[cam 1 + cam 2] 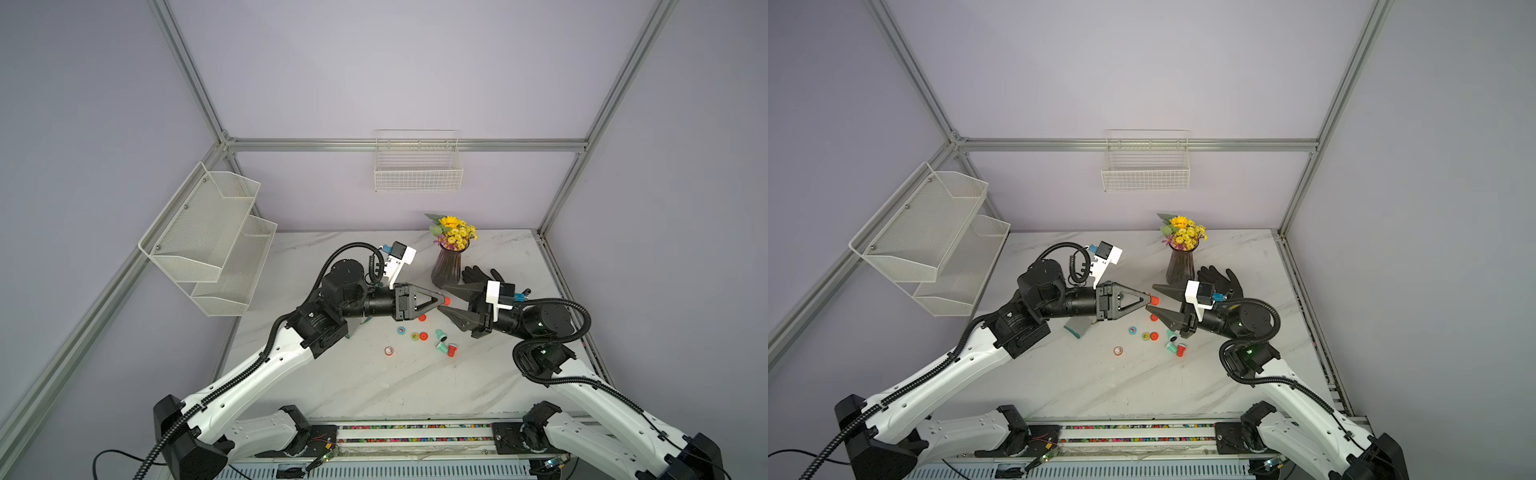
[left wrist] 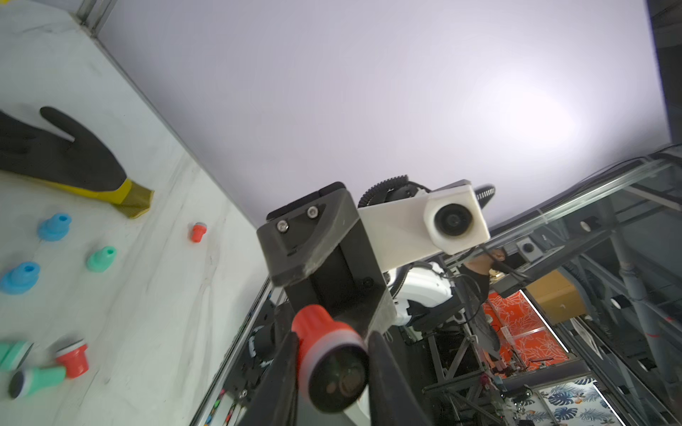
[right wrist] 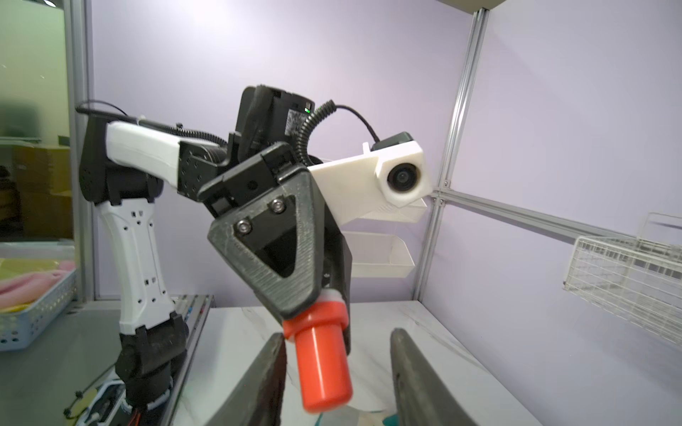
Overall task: Close the stamp cap
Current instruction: Pick up the stamp from the center of the board.
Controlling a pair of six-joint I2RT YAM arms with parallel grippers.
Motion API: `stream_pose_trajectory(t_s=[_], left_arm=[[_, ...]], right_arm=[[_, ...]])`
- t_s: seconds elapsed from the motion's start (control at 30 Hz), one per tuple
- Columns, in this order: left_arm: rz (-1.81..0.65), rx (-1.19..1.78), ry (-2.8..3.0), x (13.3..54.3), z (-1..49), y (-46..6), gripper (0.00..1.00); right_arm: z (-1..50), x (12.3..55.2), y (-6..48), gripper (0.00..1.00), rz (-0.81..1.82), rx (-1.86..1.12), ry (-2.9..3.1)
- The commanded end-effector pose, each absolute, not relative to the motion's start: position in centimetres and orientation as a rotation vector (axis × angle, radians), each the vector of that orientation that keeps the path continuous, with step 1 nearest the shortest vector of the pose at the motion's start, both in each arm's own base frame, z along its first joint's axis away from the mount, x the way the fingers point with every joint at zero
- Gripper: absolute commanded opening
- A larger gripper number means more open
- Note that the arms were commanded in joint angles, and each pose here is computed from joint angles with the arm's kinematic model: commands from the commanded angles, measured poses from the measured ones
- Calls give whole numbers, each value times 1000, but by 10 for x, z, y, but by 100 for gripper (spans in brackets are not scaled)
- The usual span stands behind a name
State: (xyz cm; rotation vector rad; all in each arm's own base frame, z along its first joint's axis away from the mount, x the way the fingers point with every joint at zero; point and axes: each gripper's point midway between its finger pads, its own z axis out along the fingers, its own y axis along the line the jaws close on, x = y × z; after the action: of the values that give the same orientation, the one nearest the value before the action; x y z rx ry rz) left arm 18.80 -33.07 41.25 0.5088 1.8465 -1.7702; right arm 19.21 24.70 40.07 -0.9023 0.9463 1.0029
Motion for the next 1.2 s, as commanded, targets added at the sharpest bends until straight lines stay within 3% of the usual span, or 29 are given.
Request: stream_pose_trajectory(t_s=[0.0,0.23,1.17], left_arm=[[-1924,596,1601,163,478,-319,15],[-1966,598,1528,151,504,-309,14],[-1990,555,1581,164,493,-320,11]], right_arm=[[450,166,236,45,1117,-844,751],[468,160,236,35,1127,-865,659],[477,161,245,26,1192,-918,598]])
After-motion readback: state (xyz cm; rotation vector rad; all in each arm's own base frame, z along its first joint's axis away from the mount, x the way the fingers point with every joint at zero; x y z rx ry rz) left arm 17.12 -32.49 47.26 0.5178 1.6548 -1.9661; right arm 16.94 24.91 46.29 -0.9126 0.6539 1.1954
